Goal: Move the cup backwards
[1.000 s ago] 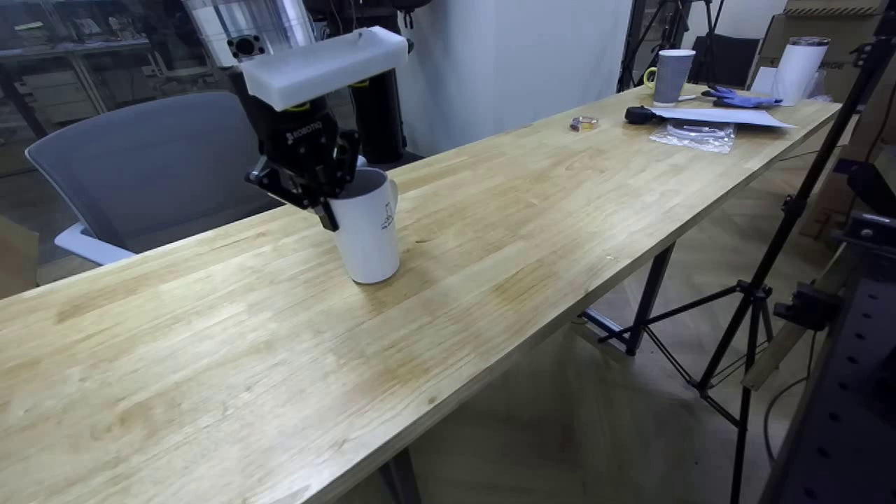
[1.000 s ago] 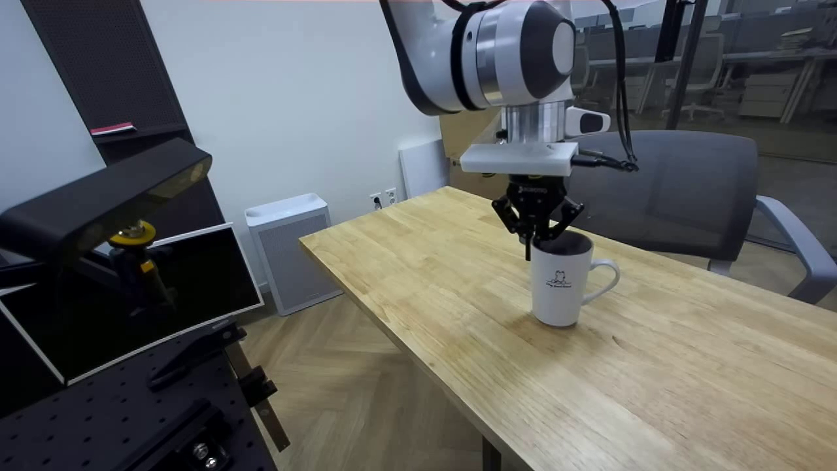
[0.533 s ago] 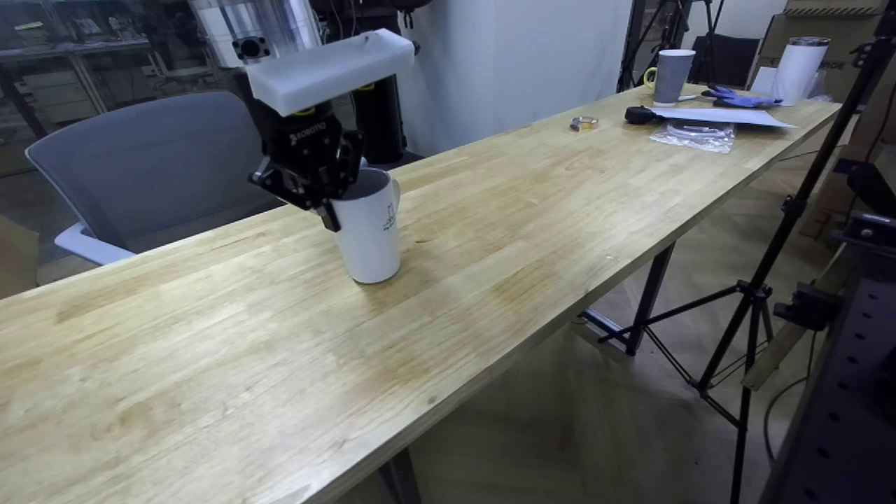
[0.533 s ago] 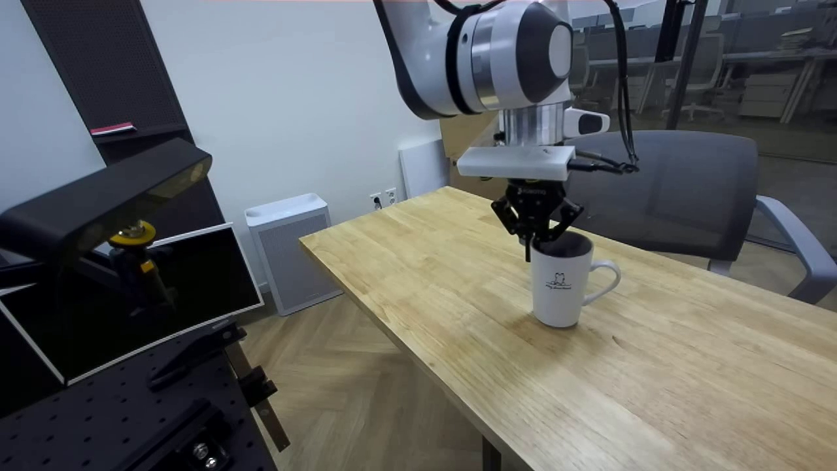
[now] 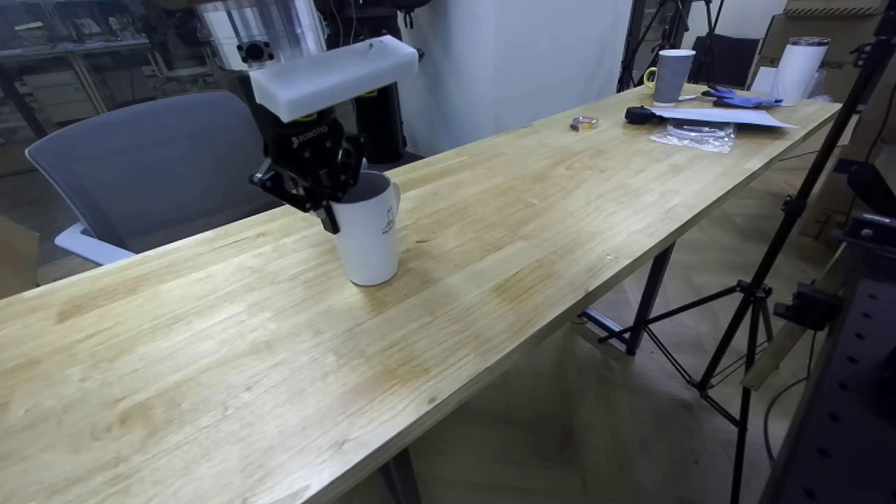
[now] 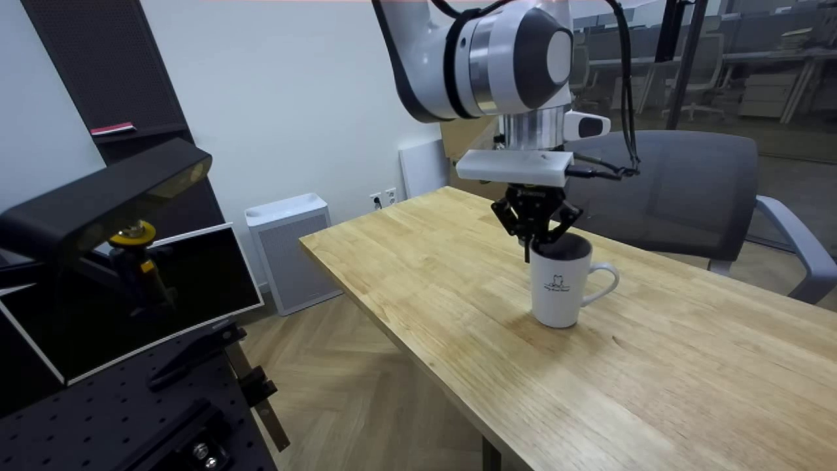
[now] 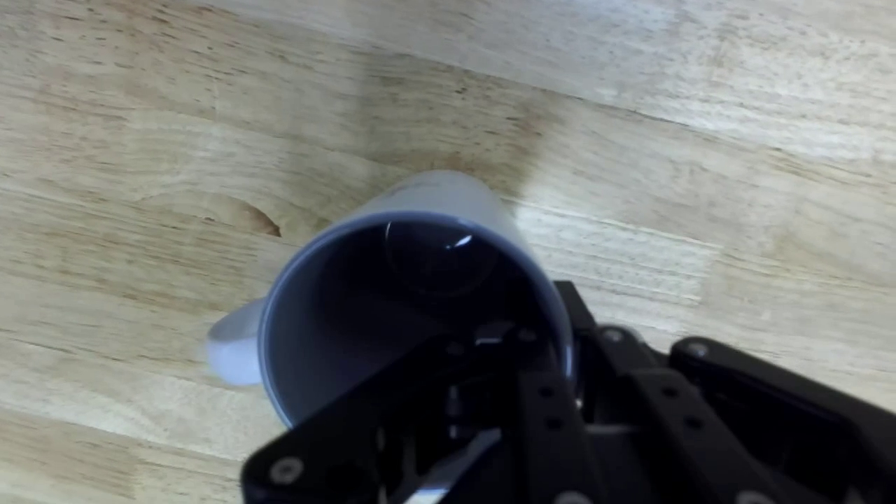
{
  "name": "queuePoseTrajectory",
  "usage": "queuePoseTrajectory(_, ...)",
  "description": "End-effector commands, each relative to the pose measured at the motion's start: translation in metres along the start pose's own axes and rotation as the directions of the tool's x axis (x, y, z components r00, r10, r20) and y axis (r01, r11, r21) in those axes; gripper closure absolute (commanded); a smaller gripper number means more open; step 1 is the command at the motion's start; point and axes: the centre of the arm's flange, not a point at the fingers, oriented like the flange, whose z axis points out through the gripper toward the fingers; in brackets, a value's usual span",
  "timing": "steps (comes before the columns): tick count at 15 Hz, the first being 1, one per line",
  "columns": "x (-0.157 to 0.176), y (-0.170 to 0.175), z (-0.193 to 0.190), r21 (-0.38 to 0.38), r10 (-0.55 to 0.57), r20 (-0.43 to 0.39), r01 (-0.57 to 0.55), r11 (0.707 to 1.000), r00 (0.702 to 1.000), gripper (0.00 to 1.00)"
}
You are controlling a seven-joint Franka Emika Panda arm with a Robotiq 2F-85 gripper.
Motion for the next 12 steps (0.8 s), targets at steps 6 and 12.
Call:
queuePoseTrajectory(6, -0.003, 0.004, -0.012, -0.011, 0.042, -0.044, -0.043, 0.999, 0.998, 0.53)
queuePoseTrajectory(12, 0.009, 0.009, -0.018, -0.055, 0.044, -0.039, -0.046, 0.997, 0.998, 0.11)
